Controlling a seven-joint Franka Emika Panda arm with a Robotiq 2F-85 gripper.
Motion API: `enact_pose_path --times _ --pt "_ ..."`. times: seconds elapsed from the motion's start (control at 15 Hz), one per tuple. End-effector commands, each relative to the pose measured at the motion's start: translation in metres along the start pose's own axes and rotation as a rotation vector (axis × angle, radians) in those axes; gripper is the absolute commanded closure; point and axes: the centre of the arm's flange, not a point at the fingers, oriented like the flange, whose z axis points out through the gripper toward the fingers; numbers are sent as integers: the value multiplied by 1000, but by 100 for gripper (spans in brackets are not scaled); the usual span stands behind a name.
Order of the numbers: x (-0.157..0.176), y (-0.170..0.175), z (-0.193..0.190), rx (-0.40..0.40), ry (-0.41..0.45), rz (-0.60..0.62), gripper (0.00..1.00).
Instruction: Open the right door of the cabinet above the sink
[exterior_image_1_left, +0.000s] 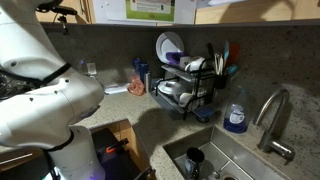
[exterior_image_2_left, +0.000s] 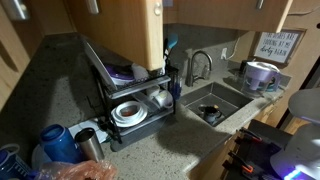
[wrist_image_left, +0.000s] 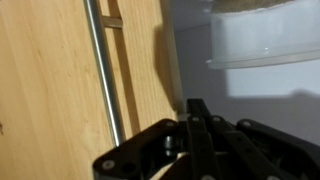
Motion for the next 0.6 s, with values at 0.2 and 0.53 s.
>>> enact_pose_path --times 0.2,0.53 --pt "7 9 -5 -61 28 15 100" --pt "8 17 -8 -79 23 20 100"
